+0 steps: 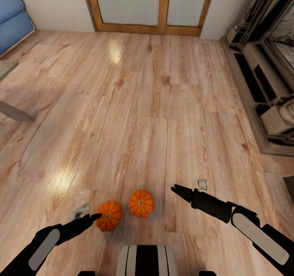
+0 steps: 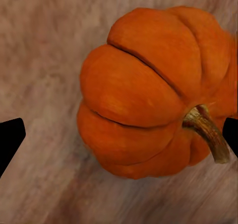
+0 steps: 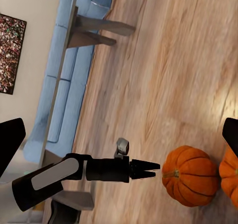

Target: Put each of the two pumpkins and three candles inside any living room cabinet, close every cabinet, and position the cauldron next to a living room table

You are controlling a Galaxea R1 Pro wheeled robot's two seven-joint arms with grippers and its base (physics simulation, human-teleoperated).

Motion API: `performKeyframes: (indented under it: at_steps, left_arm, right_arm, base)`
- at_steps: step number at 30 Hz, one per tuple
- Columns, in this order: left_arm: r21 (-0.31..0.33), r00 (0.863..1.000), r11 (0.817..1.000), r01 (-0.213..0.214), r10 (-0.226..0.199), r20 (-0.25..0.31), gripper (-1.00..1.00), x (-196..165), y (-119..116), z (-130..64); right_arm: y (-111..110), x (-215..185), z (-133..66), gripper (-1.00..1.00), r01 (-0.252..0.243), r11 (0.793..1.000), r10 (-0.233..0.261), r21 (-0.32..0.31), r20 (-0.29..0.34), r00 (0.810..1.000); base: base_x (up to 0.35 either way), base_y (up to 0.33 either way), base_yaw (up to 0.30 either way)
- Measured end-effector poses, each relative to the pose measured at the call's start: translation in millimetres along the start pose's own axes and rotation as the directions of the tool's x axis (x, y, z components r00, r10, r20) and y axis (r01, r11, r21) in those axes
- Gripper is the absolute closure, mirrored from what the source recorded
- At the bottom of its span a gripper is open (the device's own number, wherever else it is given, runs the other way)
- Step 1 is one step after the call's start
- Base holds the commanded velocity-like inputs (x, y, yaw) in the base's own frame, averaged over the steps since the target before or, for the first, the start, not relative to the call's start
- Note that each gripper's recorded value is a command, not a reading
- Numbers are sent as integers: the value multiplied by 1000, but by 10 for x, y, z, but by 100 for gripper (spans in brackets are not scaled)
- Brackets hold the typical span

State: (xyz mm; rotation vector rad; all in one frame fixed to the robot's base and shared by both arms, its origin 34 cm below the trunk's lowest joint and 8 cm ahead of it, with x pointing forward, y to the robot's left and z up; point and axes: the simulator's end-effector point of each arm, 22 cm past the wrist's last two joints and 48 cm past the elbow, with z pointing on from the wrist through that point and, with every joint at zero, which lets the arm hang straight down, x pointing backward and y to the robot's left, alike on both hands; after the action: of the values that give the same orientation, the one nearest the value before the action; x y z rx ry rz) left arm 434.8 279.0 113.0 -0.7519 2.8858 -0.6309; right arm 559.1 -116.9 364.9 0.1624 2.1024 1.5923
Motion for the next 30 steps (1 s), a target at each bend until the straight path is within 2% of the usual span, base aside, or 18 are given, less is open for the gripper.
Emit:
performKeyframes:
  at_steps: [16, 30]
  left_arm:
    - [-5, 1000, 1000, 4, -4, 0, -100, 4, 29, 0]
    - [-14, 1000, 1000, 11, -11, -18, -100, 81, 91, 66]
  right_arm:
    - [-3, 1, 0, -100, 0, 1000, 0, 0, 0, 1000]
    - [-110, 68, 9, -100, -22, 1000, 22, 10, -8, 1000]
  base:
    - [44, 0, 0]
    - [0, 0, 0]
